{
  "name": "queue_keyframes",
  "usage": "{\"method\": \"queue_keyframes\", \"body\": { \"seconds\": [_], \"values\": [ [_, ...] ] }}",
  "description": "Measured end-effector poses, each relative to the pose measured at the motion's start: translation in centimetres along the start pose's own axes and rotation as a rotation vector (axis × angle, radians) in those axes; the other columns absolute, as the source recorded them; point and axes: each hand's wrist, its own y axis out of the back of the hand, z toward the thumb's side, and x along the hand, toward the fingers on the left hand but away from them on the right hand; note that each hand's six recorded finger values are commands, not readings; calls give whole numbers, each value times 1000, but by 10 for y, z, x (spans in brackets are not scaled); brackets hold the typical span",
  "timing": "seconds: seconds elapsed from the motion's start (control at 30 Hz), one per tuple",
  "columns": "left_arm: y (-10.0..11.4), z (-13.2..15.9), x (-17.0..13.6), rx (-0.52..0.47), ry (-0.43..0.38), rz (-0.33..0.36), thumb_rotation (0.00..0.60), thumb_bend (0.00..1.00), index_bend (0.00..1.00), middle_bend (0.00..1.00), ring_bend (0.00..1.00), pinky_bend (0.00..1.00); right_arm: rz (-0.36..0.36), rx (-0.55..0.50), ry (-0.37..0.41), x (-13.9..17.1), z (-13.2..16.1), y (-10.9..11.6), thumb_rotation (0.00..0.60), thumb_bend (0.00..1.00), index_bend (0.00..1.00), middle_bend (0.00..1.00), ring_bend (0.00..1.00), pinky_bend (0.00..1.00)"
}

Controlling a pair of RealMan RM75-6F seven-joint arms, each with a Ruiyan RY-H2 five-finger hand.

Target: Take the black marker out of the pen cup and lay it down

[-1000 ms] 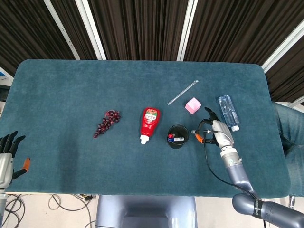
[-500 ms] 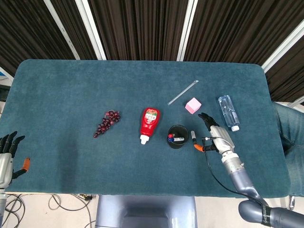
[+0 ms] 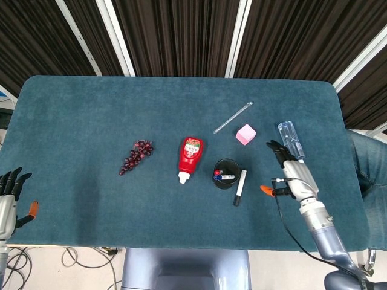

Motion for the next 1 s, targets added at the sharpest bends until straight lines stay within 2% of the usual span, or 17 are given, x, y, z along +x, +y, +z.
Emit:
{"method": "queue_keyframes", "body": {
  "seconds": [0.17, 0.3, 0.37, 0.53, 0.73, 1.0],
  "values": [
    [1, 0, 0, 1, -3, 2, 600, 392, 145, 33, 16, 50, -62, 55, -19, 18, -18, 12, 600, 217, 0, 0, 0, 170],
    [0, 1, -1, 7, -5, 0, 600, 392, 145, 33, 16, 50, -141, 121, -37, 41, -38, 25, 600, 199, 0, 0, 0, 170],
    [0, 1, -1, 11, -7, 0, 600, 392, 145, 33, 16, 50, -182, 175, -52, 58, -50, 31, 600, 191, 0, 0, 0, 170],
    [0, 2, -1, 16, -11, 6, 600, 392, 145, 33, 16, 50, -235, 348, -122, 106, -80, 32, 600, 191, 0, 0, 0, 170],
    [0, 2, -1, 17, -11, 7, 600, 392, 145, 33, 16, 50, -239, 438, -148, 126, -93, 23, 600, 191, 0, 0, 0, 170],
    [0, 2, -1, 29, -16, 6, 600, 392, 145, 33, 16, 50, -247, 482, -158, 128, -100, 15, 600, 192, 0, 0, 0, 170]
  ]
}}
